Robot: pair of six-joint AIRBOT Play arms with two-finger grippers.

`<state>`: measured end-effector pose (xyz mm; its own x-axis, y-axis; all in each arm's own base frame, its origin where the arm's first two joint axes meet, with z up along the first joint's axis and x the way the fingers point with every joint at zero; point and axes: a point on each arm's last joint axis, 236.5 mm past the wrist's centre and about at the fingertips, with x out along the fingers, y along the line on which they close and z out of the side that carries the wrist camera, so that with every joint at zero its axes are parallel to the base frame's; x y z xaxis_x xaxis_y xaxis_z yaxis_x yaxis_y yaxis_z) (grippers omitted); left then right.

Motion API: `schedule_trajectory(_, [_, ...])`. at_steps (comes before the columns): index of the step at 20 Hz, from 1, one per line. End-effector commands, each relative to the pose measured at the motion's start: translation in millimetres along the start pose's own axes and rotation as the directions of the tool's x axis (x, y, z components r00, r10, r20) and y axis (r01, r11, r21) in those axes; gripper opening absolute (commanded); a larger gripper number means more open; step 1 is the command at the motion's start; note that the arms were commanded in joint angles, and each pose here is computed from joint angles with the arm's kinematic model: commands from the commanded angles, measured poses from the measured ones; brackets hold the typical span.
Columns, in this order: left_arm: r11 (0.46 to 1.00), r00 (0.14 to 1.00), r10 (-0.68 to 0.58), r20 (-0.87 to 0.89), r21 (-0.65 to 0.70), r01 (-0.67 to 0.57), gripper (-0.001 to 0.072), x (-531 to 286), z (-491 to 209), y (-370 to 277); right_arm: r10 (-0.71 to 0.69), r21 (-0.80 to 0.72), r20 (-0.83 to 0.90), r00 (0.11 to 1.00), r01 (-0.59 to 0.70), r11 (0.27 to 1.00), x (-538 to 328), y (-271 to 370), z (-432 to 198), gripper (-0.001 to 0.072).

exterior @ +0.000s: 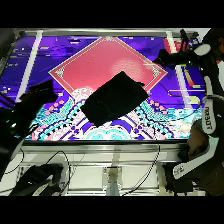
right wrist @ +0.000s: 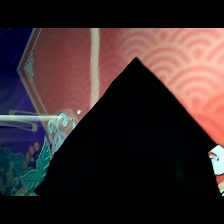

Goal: Fold the clothes and pants, and hang the long-sleeved shirts on hangers.

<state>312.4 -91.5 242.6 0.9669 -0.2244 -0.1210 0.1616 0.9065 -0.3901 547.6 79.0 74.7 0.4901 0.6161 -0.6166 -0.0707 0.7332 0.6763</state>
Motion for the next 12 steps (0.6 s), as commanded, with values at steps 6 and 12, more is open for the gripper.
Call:
schedule_trajectory(6, [0.997, 0.999, 0.003, -0.034, -0.083, -0.005, 0.0013, -36.9, -0.2, 5.2, 0.166, 0.309, -0.006, 0.986, -0.156, 0.938, -1.6, -16.5, -162.6, 0.0009])
schedule_trajectory(12, [0.999, 0.998, -0.028, -0.06, -0.024, 0.027, 0.0026, -37.2, -6.4, -2.0, 0.107, 0.489, 0.006, 0.994, -0.096, 0.867, -4.0, -37.7, -252.2, 0.0713])
